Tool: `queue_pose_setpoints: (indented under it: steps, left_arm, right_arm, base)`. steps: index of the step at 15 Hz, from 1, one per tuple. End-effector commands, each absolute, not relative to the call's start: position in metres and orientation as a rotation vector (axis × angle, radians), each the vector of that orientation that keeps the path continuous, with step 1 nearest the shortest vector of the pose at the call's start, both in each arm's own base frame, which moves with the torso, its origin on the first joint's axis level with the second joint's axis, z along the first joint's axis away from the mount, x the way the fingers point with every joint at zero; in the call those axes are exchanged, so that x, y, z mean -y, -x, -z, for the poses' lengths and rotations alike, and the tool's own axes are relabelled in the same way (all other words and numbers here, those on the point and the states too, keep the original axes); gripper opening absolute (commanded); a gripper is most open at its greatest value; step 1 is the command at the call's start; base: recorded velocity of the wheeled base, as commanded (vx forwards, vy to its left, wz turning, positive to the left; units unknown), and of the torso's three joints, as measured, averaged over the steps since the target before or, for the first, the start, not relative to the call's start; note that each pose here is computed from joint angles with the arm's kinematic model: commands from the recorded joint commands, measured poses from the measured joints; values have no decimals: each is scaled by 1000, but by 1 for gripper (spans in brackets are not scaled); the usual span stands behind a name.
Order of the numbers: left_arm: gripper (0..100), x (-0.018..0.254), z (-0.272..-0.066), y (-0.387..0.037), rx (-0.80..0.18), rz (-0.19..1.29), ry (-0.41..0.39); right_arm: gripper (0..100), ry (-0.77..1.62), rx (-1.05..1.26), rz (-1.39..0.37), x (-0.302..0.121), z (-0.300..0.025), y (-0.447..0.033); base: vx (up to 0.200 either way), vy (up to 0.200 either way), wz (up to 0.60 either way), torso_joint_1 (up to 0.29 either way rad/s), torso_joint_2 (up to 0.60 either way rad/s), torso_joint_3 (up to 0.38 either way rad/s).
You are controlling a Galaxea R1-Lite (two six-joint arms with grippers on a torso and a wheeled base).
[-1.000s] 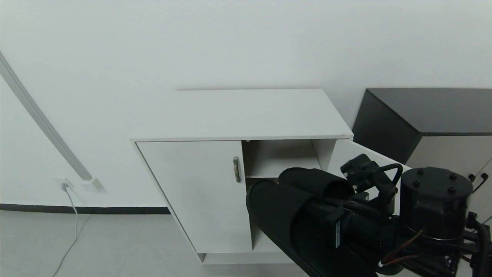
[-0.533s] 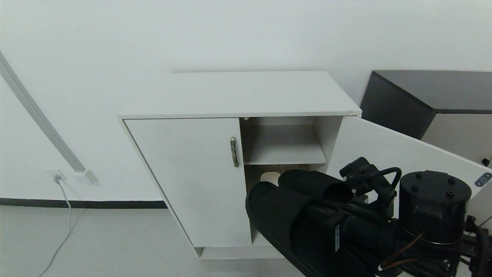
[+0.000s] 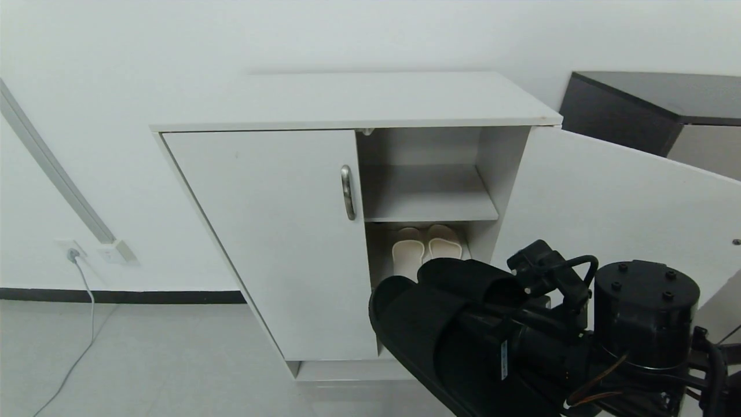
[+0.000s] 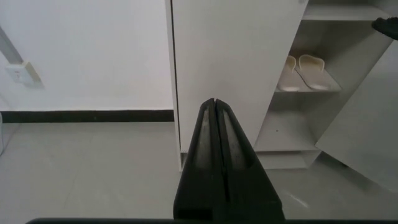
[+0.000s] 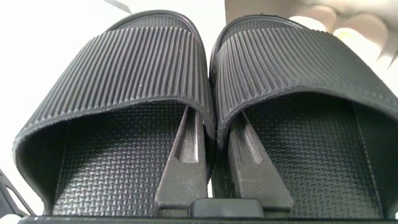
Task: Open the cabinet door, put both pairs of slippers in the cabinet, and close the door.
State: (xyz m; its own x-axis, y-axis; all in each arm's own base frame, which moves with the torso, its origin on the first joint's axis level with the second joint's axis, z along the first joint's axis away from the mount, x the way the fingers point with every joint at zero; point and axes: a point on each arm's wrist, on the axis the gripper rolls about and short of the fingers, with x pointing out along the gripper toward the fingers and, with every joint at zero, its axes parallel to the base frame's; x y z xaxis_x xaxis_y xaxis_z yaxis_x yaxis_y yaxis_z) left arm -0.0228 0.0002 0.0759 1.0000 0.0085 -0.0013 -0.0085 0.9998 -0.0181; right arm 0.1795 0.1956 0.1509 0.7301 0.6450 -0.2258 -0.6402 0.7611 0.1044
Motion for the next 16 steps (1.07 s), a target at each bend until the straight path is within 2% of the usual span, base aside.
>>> queue_pose_setpoints:
  steps: [1, 9, 16]
  left_arm:
    - [0, 0, -76, 23, -3, -9, 18]
    - [0, 0, -75, 23, -5, -8, 20]
    - [0, 0, -76, 23, -3, -9, 20]
  right_arm:
    - [0, -19, -258, -709, -196, -150, -179]
    - [0, -15, -261, -714, -197, -149, -178]
    - [0, -23, -212, -720, -199, -151, -179]
  base:
    - [0, 0, 0, -119, 461, 334]
    - [0, 0, 0, -58, 430, 368]
    - [0, 0, 0, -1, 57, 54]
